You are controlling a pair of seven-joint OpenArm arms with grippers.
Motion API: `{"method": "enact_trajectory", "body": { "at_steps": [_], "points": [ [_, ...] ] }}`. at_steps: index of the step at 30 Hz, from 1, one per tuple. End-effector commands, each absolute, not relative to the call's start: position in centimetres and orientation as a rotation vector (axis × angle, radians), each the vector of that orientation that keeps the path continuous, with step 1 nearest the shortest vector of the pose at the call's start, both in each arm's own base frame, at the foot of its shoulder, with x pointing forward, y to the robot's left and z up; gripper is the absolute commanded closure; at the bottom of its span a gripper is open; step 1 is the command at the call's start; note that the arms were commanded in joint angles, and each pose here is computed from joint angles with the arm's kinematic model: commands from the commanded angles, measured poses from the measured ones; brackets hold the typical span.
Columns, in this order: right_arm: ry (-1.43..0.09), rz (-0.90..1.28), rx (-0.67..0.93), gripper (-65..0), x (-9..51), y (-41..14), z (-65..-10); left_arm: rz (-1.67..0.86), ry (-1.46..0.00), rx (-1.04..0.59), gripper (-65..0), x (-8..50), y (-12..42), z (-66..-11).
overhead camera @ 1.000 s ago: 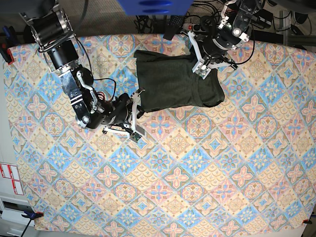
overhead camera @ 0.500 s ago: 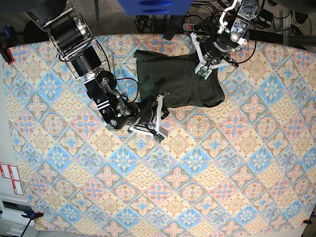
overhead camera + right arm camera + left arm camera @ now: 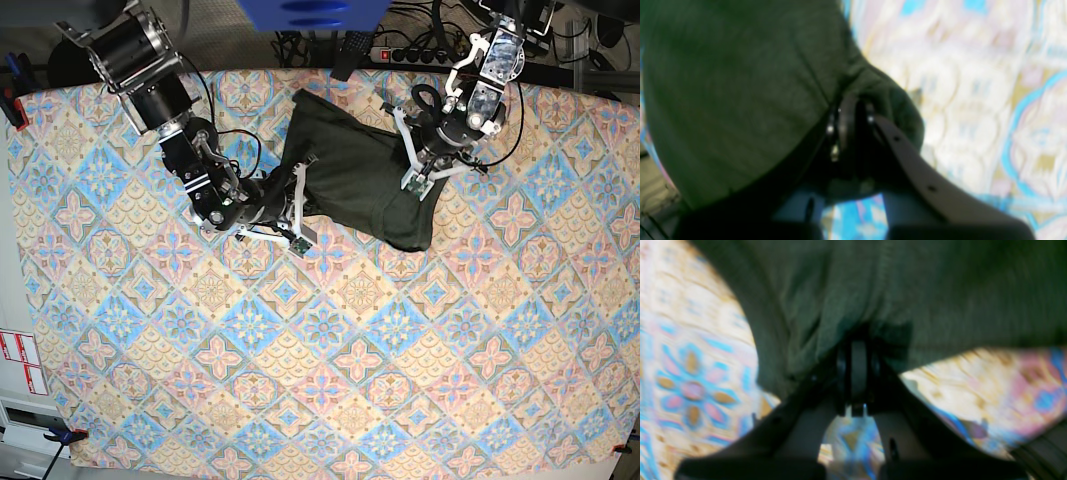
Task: Fold the T-shirt properly
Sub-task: 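Lift the bundle with both grippers and fold it over onto itself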
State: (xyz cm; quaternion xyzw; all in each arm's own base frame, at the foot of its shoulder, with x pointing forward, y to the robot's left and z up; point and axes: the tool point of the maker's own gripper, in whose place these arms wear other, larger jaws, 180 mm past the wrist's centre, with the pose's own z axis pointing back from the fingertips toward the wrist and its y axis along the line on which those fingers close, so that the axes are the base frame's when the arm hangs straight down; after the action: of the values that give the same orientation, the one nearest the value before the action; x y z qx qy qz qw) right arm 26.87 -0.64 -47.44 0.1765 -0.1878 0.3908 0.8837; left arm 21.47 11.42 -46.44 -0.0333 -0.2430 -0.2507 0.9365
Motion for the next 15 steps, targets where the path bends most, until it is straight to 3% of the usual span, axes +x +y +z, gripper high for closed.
{"method": "enact_trajectory", "body": {
  "at_steps": [1,7,15],
  "points": [
    [-0.367,0.837,0.328,-1.5,26.5,-1.9,-47.5,-0.508,-0.527,-0.047,0.0,23.0,11.8,-46.0],
    [-0.370,0.865,0.314,-1.5,24.2,-3.3,-47.0,-0.482,-0.561,-0.050,0.0,26.6,11.0,-45.8],
    [-0.401,0.906,0.322,-1.5,21.9,-3.6,-45.6,-0.536,-0.592,-0.131,0.0,30.5,4.7,-45.5]
  ]
}}
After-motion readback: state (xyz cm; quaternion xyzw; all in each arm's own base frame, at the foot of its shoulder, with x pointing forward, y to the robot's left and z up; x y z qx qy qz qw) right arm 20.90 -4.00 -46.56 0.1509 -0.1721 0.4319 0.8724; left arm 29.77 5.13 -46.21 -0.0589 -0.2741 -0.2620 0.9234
